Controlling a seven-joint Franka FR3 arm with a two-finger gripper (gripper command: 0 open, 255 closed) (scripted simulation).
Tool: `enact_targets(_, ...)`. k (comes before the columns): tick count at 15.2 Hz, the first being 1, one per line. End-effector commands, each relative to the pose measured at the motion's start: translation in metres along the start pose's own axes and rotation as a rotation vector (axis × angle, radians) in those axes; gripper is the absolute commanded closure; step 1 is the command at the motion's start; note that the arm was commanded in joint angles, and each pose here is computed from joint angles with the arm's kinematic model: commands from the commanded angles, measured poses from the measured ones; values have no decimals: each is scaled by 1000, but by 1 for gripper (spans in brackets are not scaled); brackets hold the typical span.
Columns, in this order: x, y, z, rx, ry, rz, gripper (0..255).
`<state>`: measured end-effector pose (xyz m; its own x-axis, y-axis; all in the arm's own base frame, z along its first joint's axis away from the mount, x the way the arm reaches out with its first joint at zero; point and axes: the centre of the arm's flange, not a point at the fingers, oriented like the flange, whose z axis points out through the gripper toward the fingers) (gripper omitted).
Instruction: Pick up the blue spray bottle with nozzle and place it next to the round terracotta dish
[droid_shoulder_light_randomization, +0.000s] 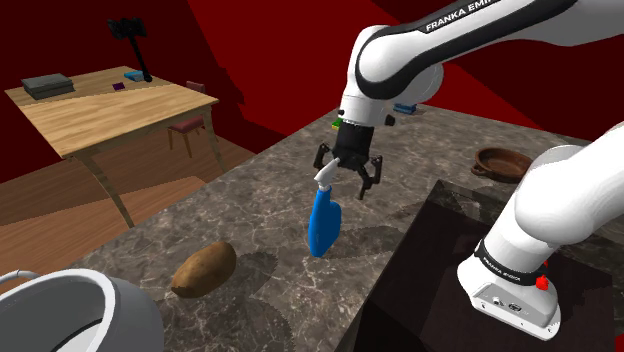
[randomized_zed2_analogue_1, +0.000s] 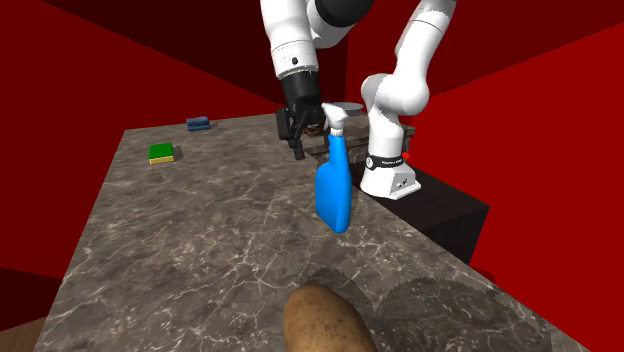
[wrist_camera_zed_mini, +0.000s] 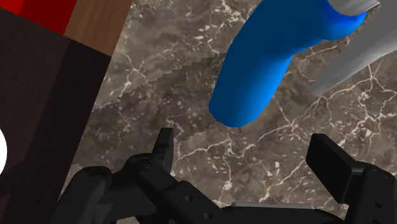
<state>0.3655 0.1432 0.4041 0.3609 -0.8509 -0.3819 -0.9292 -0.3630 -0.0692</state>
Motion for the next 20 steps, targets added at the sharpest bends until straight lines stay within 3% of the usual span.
enact_targets(1, 1, -3, 11, 6, -4, 13, 0)
enact_targets(6, 1, -3, 36, 6, -4, 13, 0)
enact_targets(13, 1, -3, 36, 6, -4, 13, 0)
enact_targets(14, 1, -3, 36, 6, -4, 13, 255)
enact_targets(20, 1, -3, 35, 6, -4, 13, 255)
